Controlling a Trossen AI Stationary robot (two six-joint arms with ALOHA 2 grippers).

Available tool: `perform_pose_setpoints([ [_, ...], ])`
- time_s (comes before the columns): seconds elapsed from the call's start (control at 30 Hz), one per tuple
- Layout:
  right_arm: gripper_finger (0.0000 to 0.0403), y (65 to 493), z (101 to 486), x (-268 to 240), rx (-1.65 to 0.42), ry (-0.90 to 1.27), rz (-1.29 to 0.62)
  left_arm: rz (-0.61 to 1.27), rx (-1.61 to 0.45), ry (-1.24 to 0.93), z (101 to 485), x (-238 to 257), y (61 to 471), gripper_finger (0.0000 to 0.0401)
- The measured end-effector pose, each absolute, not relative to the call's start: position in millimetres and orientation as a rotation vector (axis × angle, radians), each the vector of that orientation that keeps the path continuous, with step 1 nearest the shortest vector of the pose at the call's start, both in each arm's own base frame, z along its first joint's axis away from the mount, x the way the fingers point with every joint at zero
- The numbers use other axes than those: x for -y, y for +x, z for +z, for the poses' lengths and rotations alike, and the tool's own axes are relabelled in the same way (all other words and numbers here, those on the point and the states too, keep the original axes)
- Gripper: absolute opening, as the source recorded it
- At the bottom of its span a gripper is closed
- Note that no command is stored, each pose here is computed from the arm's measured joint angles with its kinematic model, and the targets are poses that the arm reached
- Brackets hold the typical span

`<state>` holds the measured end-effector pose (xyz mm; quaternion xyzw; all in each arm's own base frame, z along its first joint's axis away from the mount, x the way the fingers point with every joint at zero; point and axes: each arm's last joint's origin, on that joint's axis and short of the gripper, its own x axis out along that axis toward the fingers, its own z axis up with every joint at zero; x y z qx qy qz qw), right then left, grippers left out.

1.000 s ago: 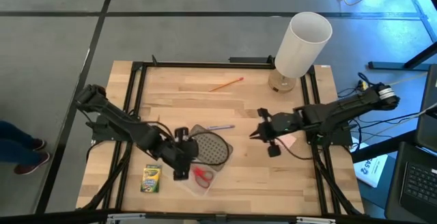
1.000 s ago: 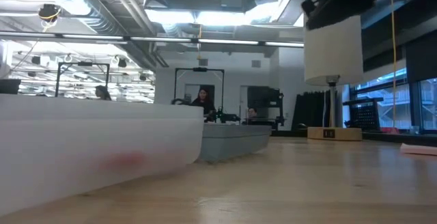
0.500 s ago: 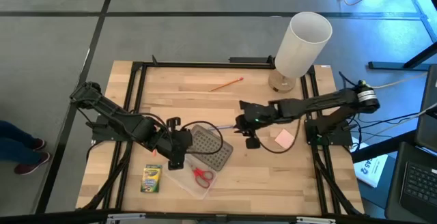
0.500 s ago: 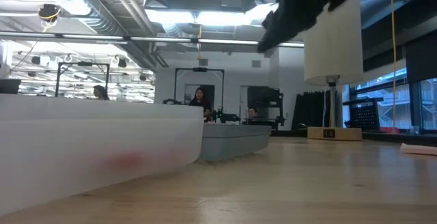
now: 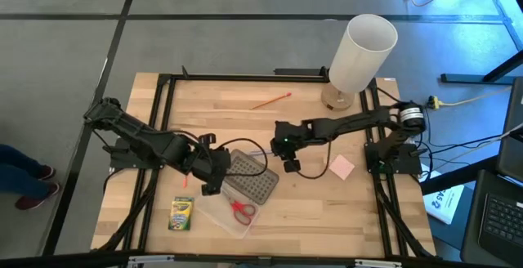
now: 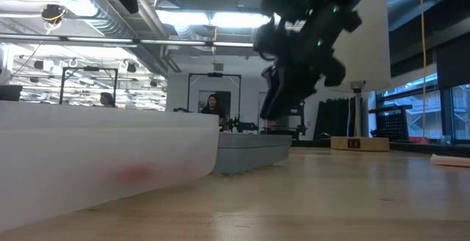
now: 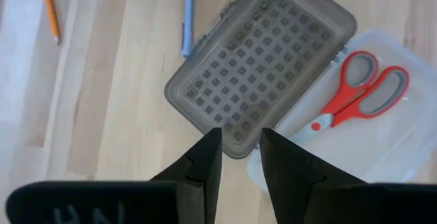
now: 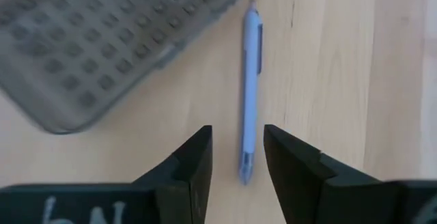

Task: Pack school essentials
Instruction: Put the light blue pen into the black supply box

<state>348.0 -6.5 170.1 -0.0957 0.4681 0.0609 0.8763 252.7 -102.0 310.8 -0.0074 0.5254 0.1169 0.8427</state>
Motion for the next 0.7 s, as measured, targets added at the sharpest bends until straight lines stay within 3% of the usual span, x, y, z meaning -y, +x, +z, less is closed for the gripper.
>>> perform_pose_setpoints([
  [0.33,0.0135,357.2,134.7,23.5,-1.042,-0.174,0.095,0.268,-1.117,-0.019,310.5,94.2,255.3,0.0094],
  [0.7,0.0135,357.7,123.6,35.0,-1.066,-0.130,0.105,0.277,-1.116,-0.030,310.4,93.6,255.6,0.0094],
])
